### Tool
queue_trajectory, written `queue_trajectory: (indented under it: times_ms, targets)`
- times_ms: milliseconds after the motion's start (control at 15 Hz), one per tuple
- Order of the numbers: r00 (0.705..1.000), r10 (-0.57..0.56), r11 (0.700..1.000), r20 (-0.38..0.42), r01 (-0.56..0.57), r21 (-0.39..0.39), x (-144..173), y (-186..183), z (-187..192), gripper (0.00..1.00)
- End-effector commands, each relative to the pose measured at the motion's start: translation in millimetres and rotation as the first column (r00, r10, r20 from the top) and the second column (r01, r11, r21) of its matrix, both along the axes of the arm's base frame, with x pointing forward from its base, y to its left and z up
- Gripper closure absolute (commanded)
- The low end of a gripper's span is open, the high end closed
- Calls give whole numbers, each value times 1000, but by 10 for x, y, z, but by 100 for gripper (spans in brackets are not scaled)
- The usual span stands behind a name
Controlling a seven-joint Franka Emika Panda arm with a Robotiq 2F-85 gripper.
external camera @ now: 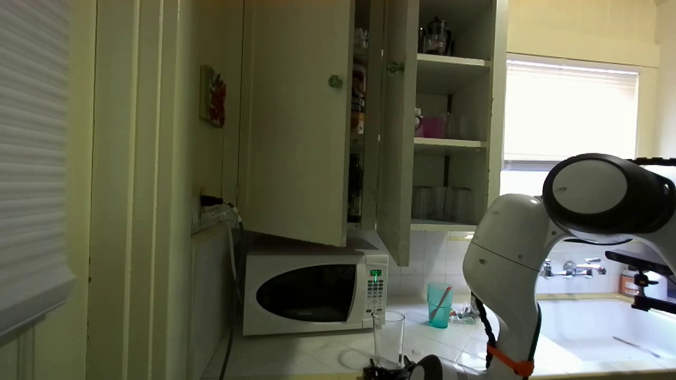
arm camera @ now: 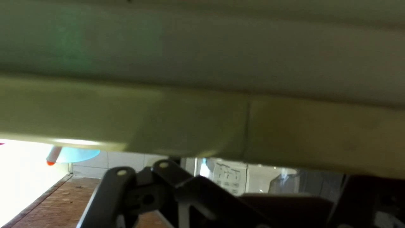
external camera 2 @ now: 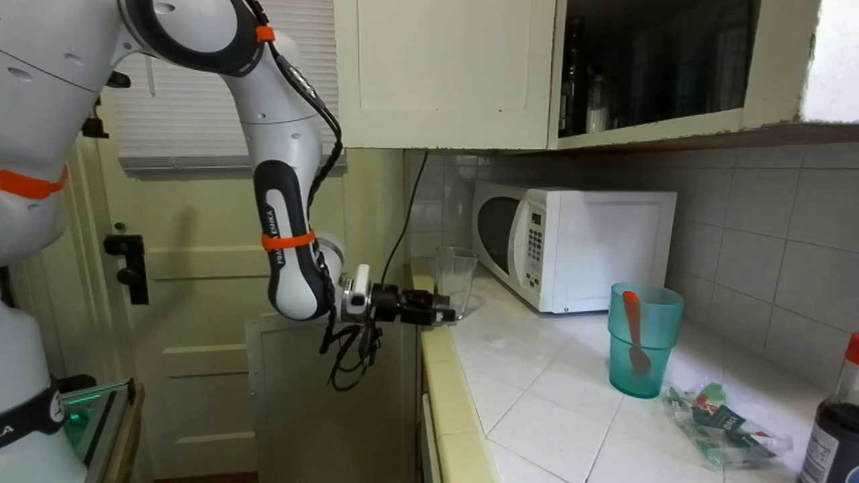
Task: Remove one glass cup from the upper cabinet on the right and put it on the counter.
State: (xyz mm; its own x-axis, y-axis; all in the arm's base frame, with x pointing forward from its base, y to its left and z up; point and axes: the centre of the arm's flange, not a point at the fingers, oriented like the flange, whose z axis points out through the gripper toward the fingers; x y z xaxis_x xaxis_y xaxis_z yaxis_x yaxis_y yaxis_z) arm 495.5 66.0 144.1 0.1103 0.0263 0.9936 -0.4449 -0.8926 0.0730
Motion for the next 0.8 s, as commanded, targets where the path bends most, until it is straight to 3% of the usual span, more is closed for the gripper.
queue_trajectory:
  times_ms: [0,67,133,267,733]
  targets:
    - [1000,10,998,0,-10,66,-123,-481,-269,6]
    - [1000,6,997,0,-6,71,-117,-484,-256,27]
    - [1000,2,997,0,-2,73,-113,-489,-252,31]
    - [1000,-4,997,-1,4,75,-104,-503,-243,47]
    - [999,-46,996,-16,47,72,-73,-670,-271,47]
